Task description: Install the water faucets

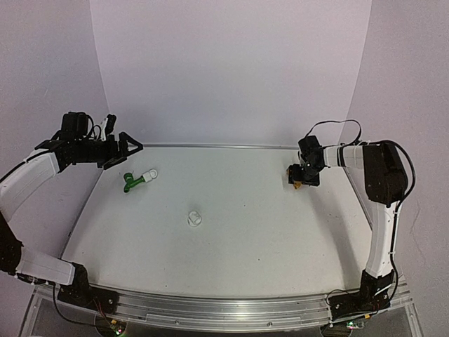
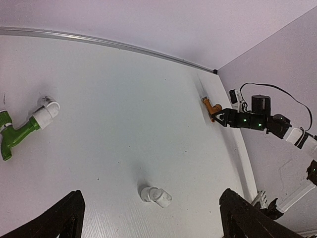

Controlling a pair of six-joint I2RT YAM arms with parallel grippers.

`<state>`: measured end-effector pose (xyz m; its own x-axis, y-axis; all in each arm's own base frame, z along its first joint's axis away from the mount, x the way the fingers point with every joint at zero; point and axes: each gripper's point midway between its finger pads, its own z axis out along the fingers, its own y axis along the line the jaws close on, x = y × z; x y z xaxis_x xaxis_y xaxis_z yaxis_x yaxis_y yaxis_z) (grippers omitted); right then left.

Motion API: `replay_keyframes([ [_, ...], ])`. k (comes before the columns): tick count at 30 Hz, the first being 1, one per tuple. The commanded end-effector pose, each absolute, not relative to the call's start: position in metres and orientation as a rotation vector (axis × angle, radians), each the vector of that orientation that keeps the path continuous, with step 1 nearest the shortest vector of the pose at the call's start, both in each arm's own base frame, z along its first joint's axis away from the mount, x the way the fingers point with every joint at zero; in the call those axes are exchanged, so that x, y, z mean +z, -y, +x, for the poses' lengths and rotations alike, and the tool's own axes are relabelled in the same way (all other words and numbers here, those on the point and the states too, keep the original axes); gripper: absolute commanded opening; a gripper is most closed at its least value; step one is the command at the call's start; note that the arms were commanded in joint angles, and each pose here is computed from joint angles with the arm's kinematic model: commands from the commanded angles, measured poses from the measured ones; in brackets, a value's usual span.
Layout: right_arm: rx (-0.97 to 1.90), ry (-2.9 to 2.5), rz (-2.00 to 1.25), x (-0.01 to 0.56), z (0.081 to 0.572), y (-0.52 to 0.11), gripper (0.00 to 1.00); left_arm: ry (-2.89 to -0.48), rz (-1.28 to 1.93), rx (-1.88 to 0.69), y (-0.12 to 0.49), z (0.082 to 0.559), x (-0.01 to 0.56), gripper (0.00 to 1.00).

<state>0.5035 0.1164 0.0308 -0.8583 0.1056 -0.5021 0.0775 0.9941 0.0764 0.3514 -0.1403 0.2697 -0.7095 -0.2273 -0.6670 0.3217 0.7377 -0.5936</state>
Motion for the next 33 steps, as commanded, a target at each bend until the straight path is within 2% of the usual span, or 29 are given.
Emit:
replay_keyframes([
  [1, -0.052, -2.534, -0.168, 0.068, 0.522, -0.114, 0.78, -2.165, 0.110, -0.938, 0.145, 0.351, 0.272, 0.98],
  [6, -0.110, -2.499, -0.356, 0.071, 0.542, -0.119, 0.78, -2.172, 0.109, -0.942, 0.145, 0.352, 0.269, 0.98],
  [13, -0.116, -2.482, -0.385, 0.069, 0.580, -0.130, 0.76, -2.190, 0.104, -0.929, 0.144, 0.355, 0.261, 0.97],
  [21, -0.107, -2.541, -0.389, 0.029, 0.586, -0.131, 0.69, -2.223, 0.091, -0.924, 0.144, 0.359, 0.250, 0.95],
  [25, -0.110, -2.573, -0.378, 0.012, 0.584, -0.128, 0.58, -2.235, 0.086, -0.921, 0.144, 0.360, 0.246, 0.95],
  [29, -0.060, -2.599, -0.317, 0.007, 0.579, -0.131, 0.40, -2.250, 0.081, -0.915, 0.143, 0.362, 0.241, 0.95],
  [33, 0.121, -2.618, -0.166, 0.018, 0.570, -0.146, 0.21, -2.265, 0.077, -0.915, 0.144, 0.364, 0.235, 0.95],
])
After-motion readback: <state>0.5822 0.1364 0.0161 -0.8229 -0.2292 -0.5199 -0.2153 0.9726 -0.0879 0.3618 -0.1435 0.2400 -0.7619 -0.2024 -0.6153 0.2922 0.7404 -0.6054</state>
